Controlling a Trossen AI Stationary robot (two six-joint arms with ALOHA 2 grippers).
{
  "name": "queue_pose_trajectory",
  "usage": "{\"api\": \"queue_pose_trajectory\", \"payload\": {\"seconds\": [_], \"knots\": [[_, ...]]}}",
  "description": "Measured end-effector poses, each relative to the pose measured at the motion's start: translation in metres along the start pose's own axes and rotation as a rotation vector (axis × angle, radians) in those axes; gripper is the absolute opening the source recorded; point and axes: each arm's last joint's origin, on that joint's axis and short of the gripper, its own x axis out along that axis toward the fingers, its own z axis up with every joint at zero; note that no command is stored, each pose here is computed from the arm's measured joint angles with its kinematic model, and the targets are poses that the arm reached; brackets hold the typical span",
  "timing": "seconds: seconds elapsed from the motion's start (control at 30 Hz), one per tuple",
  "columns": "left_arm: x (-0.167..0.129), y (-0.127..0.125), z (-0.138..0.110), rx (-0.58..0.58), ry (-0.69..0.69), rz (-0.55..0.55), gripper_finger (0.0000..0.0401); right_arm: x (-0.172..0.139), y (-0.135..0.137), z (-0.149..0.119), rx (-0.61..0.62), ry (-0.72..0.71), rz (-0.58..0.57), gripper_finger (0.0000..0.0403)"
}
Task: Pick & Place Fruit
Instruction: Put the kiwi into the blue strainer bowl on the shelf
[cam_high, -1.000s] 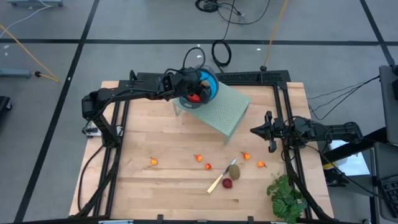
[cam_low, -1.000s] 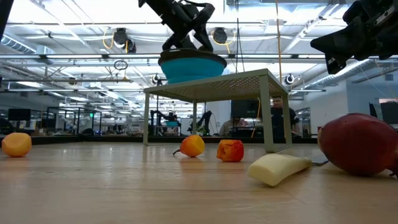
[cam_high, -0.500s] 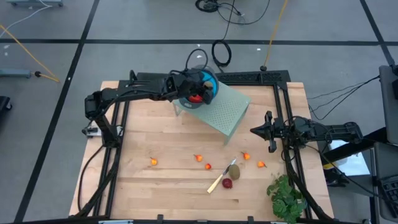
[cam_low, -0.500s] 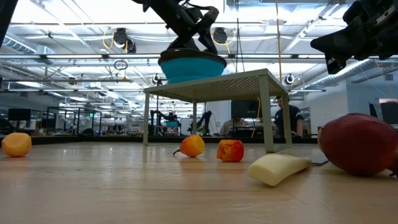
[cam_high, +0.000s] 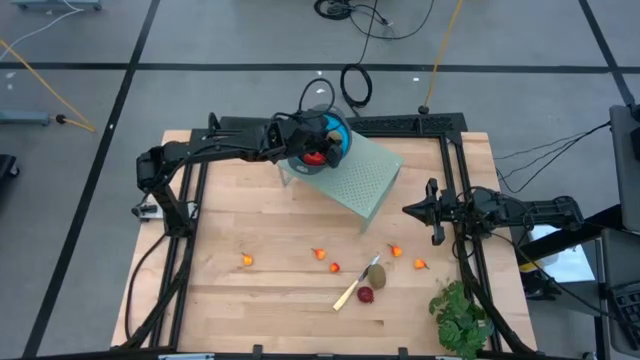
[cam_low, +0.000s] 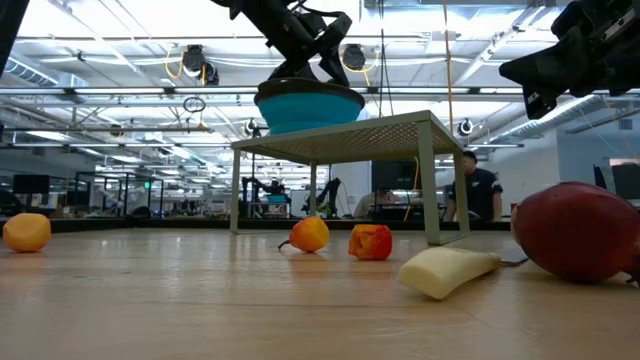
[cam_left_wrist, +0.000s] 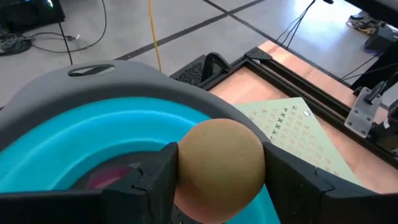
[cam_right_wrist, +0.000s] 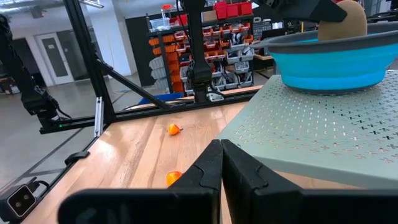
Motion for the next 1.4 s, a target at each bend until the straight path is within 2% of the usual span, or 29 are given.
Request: {"api": "queue_pose_trajectory", "payload": {"seconds": [0.2, 0.47, 0.67, 0.97, 1.17, 1.4], "knots": [[0.0, 0.0, -0.001, 0.004, 0.006, 0.002, 0.0248, 0.0, 0.0, 0.0, 0.0, 0.0, 0.0, 0.0], [-0.005, 0.005, 0.005, -0.008, -0.017, 0.004, 0.0257, 0.0, 0.0, 0.0, 0.0, 0.0, 0.0, 0.0], [-0.035, 0.005, 0.021, -0.037, -0.077, -0.05, 0.0257, 0.0, 0.0, 0.0, 0.0, 0.0, 0.0, 0.0], [-0.084, -0.015, 0.028, -0.008, -0.128, -0.145, 0.0256, 0.0, 0.0, 0.0, 0.0, 0.0, 0.0, 0.0], [-0.107, -0.02, 0.026, 0.0, -0.126, -0.137, 0.0222, 0.0, 0.0, 0.0, 0.0, 0.0, 0.0, 0.0], [-0.111, -0.029, 0.017, 0.034, -0.083, -0.151, 0.0155, 0.0, 0.0, 0.0, 0.0, 0.0, 0.0, 0.0]]}}
